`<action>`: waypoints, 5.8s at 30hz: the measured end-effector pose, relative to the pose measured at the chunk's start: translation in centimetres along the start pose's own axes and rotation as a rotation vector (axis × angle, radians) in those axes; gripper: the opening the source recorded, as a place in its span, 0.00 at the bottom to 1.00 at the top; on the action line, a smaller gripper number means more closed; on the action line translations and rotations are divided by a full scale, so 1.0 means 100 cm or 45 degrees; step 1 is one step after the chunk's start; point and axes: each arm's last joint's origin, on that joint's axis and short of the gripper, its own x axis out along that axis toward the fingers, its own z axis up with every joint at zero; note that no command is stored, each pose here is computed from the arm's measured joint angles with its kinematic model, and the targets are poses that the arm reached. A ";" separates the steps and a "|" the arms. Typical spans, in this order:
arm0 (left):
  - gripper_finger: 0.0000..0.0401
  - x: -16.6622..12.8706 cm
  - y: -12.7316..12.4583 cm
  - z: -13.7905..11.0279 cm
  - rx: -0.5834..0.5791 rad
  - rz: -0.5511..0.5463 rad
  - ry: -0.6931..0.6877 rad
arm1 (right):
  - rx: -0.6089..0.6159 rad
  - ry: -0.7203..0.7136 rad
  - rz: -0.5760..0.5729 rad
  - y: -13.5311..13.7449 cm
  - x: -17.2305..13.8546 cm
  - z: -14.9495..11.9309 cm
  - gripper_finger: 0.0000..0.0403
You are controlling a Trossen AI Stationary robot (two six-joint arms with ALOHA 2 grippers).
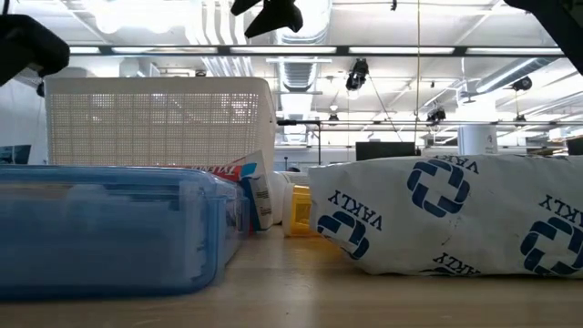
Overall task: Pick & place medical supplies in basket/bin
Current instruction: Put the green bandage into the white bin, then put the white rolled gauze into the white bin
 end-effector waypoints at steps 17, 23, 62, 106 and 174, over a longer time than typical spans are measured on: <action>0.68 0.031 0.006 -0.037 0.090 -0.056 0.130 | 0.018 0.030 -0.016 -0.005 0.000 -0.002 0.70; 0.67 0.040 0.008 -0.044 0.094 -0.039 0.149 | 0.020 0.030 -0.018 -0.005 0.000 -0.002 0.70; 0.25 -0.175 0.112 0.060 -0.780 1.586 -0.713 | -0.091 -0.230 -0.172 -0.015 -0.102 0.011 0.70; 0.64 -0.150 0.310 -0.041 -0.857 1.000 -0.026 | 0.717 0.733 -0.458 -0.024 -0.008 -0.104 0.70; 0.67 -0.221 0.201 -0.053 -1.007 0.996 -0.745 | 1.130 -0.526 -0.382 -0.072 -0.054 -0.080 0.13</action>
